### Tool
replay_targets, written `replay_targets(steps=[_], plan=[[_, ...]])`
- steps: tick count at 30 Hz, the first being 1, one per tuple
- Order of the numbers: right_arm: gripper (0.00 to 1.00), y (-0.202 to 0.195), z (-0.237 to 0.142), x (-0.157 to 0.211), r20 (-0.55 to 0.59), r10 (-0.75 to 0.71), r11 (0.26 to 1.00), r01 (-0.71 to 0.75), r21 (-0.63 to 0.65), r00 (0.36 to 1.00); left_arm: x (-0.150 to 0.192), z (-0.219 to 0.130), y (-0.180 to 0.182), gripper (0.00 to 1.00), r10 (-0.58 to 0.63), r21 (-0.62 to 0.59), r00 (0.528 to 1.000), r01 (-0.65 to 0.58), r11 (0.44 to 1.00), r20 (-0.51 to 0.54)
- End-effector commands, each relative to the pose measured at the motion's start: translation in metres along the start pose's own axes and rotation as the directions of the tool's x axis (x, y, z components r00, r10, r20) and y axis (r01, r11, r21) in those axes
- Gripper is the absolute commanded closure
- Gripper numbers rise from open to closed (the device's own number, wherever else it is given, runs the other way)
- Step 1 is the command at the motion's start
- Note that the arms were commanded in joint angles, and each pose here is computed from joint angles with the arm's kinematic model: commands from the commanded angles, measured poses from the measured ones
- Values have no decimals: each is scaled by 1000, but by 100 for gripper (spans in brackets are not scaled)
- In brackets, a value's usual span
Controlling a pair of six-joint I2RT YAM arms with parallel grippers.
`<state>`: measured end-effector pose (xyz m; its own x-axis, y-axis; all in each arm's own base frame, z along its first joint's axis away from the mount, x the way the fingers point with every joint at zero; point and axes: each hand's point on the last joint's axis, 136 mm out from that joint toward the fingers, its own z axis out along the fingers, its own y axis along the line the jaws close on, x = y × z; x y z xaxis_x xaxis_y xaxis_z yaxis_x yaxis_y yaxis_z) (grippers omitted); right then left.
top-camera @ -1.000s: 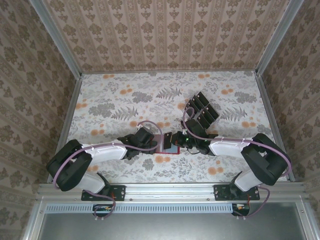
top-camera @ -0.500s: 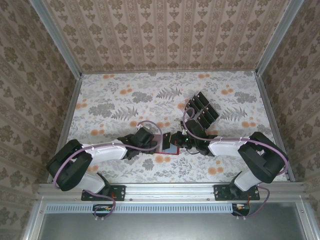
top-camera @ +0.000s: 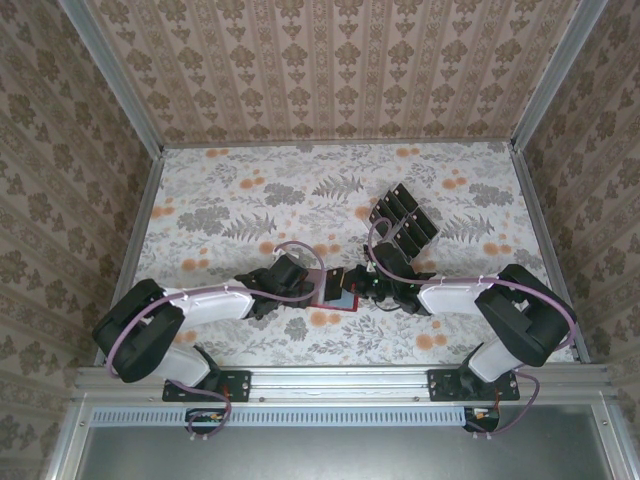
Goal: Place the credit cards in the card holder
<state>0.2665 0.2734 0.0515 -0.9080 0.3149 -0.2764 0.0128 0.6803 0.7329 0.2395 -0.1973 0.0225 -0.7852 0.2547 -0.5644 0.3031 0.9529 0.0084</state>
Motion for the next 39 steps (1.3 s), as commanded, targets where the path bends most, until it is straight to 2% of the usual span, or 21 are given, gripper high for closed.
replay_targets(steps=[1,12,25,39], plan=[[100,-12,-2,6,-21,9,999,-8,43,1000,1,-6,10,0,9,-43,1000,-10,999,-10],[100,-33,-9,4,-84,-60,985,73,157,995,-19,-28,-2,0,15,37,998,-17,999,54],[100,-36,-4,0,-111,-69,982,87,166,991,-25,-16,-28,0,79,122,995,-87,989,68],[100,-25,-7,-6,-91,-71,988,83,133,993,4,3,-9,0,84,21,996,-84,996,-21]])
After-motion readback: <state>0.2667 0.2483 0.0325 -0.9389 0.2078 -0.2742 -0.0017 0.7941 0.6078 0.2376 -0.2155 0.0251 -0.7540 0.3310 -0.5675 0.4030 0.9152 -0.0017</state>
